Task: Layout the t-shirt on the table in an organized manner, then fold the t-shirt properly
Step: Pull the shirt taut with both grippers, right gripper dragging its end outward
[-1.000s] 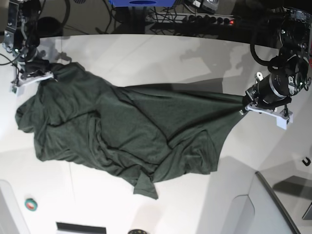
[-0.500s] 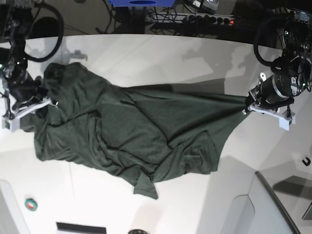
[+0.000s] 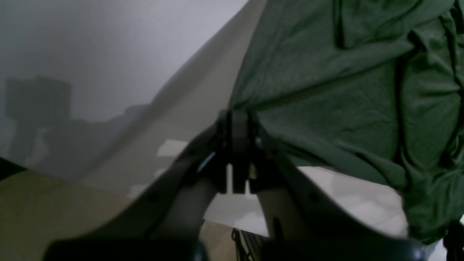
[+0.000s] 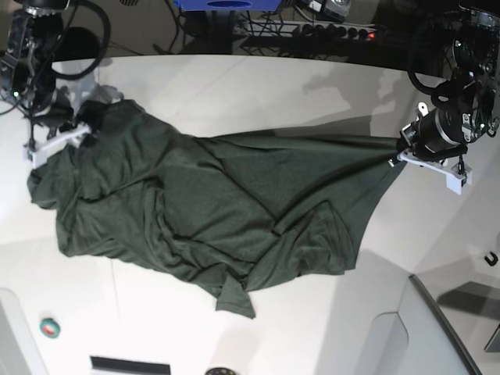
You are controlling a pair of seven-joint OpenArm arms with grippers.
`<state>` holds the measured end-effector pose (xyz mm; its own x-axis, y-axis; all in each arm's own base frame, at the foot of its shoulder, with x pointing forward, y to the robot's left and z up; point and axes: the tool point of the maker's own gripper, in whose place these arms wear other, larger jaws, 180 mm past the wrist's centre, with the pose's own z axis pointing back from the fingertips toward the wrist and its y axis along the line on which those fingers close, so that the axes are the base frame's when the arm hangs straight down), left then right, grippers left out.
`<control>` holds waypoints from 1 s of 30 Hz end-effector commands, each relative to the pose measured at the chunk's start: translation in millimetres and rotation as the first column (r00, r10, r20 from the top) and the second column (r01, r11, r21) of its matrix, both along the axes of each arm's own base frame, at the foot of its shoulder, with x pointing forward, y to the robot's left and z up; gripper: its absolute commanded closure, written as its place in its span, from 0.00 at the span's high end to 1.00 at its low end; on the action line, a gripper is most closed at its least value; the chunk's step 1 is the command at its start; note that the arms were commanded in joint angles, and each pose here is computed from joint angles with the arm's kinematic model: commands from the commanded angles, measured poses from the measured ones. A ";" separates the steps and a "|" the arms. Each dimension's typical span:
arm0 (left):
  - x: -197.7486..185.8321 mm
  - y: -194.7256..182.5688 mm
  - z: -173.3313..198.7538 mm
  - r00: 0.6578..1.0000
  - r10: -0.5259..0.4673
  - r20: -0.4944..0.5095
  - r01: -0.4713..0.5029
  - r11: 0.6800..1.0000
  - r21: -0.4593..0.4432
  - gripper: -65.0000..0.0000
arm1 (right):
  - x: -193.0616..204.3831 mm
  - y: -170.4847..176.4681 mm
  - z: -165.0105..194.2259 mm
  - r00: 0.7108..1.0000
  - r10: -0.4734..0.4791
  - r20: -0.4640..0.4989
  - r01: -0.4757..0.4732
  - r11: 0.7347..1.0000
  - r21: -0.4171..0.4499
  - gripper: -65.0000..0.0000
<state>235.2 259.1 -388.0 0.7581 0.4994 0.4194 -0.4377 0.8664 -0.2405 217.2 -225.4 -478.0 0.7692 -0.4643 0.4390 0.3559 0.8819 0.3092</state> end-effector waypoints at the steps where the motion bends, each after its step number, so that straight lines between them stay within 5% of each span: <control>1: 5.5 2.3 7.0 1.000 -0.014 0.022 0.013 1.000 0.020 0.00 | 7.5 -6.5 6.8 1.000 -0.004 0.030 0.005 1.000 -0.010 0.49; 3: 4.0 -0.6 5.0 1.000 -0.023 0.015 0.023 1.000 0.019 0.00 | 5.1 -7.5 5.3 1.000 -0.009 0.025 0.010 1.000 -0.007 0.31; 5: 2.6 -4.0 3.0 0.999 -0.031 0.009 0.031 0.999 0.014 0.00 | 1.2 -8.5 6.1 1.000 -0.008 0.020 0.008 1.000 -0.009 0.02; 6: 2.4 -4.4 2.7 0.999 -0.032 0.008 0.032 0.999 0.014 0.00 | -0.1 -9.8 9.8 1.000 -0.004 0.027 0.005 1.000 -0.018 0.00; 17: 3.9 -1.6 5.4 0.999 -0.030 0.015 0.029 0.999 0.020 0.00 | 2.3 -8.0 124.5 0.976 0.099 0.196 -0.066 0.984 -0.167 0.01; 26: 12.1 -1.8 18.5 0.997 -0.049 0.051 0.048 0.998 0.033 0.00 | 124.6 21.8 188.0 0.909 0.191 0.369 -0.154 0.980 -0.127 0.01; 30: 12.5 -0.4 19.6 0.997 -0.052 0.052 0.050 0.998 0.039 0.00 | 187.8 52.5 171.9 0.909 0.247 0.336 -0.246 0.968 -0.047 0.08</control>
<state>241.4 254.7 -377.5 0.7700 0.4536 0.4488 -0.3908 0.8912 -0.2303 397.5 -173.0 -322.4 0.7008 -0.2800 0.6560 0.0239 0.9284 0.3708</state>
